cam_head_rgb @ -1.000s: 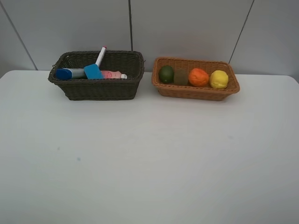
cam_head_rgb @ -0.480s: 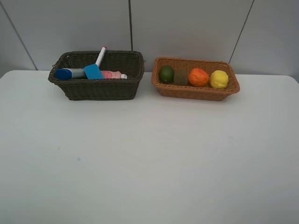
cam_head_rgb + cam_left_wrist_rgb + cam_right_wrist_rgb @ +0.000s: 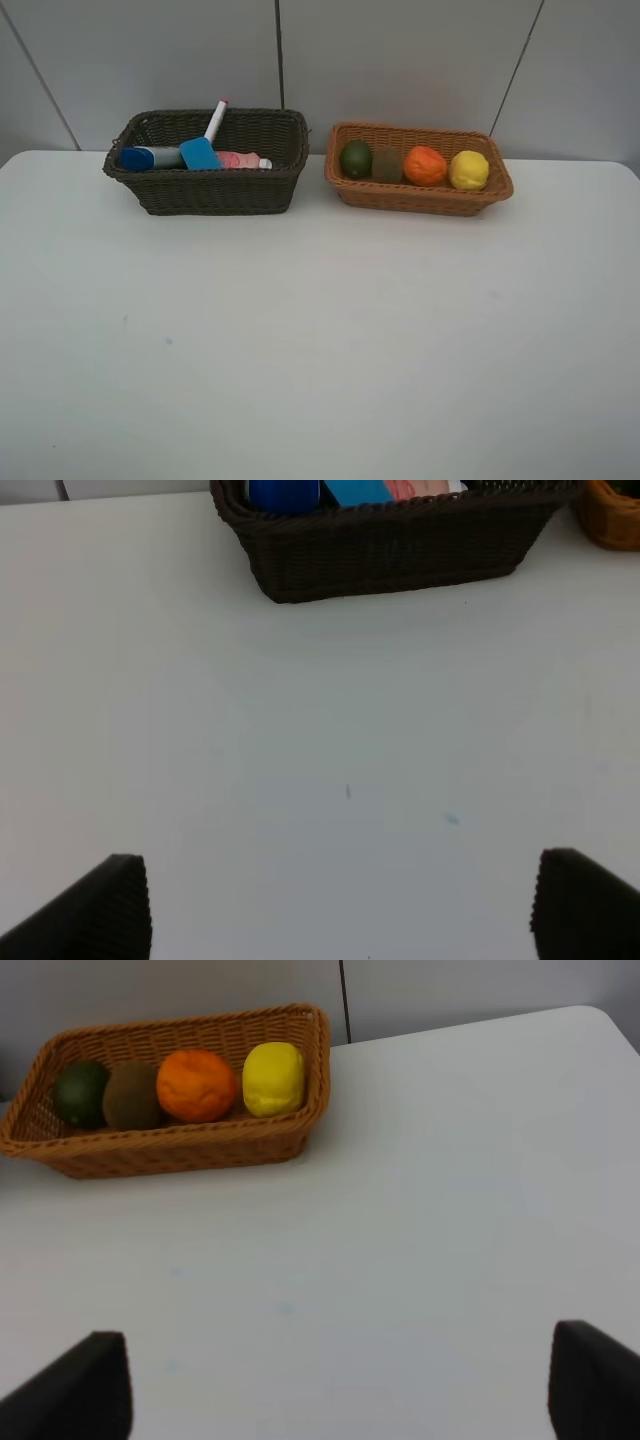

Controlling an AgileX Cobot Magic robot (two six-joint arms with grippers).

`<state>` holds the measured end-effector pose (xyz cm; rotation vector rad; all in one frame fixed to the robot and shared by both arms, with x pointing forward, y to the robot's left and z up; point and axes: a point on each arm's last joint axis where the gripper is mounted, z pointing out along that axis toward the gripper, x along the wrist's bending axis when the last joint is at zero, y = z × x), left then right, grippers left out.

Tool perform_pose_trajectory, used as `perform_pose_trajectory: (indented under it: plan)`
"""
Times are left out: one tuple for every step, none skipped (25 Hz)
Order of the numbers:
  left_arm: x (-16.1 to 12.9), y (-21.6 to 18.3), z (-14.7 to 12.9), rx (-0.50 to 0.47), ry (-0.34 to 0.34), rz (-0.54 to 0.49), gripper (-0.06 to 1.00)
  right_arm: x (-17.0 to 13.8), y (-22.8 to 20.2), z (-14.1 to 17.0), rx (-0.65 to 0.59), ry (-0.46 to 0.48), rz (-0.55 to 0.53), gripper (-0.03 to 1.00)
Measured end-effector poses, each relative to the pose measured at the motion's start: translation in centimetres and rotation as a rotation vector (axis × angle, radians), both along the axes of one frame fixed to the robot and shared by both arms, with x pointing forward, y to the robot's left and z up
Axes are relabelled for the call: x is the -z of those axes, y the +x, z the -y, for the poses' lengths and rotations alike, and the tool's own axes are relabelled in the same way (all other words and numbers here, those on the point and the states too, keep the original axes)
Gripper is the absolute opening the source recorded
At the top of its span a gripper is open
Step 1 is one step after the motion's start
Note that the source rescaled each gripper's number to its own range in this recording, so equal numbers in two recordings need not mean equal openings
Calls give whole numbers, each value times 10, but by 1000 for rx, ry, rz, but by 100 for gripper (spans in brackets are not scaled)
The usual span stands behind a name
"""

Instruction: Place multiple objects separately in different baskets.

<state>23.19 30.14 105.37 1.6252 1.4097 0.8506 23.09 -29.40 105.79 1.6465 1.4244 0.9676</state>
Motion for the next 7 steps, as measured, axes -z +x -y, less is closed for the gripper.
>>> perform_pose_trajectory:
  plan:
    - [0, 0, 0, 0, 0, 0, 100, 0, 0, 0, 0, 0, 0, 97]
    - [0, 0, 0, 0, 0, 0, 100, 0, 0, 0, 0, 0, 0, 97]
    - [0, 0, 0, 0, 0, 0, 100, 0, 0, 0, 0, 0, 0, 97]
    - [0, 0, 0, 0, 0, 0, 100, 0, 0, 0, 0, 0, 0, 97]
    - [0, 0, 0, 0, 0, 0, 100, 0, 0, 0, 0, 0, 0, 97]
    - [0, 0, 0, 0, 0, 0, 100, 0, 0, 0, 0, 0, 0, 97]
    - [0, 0, 0, 0, 0, 0, 100, 0, 0, 0, 0, 0, 0, 97]
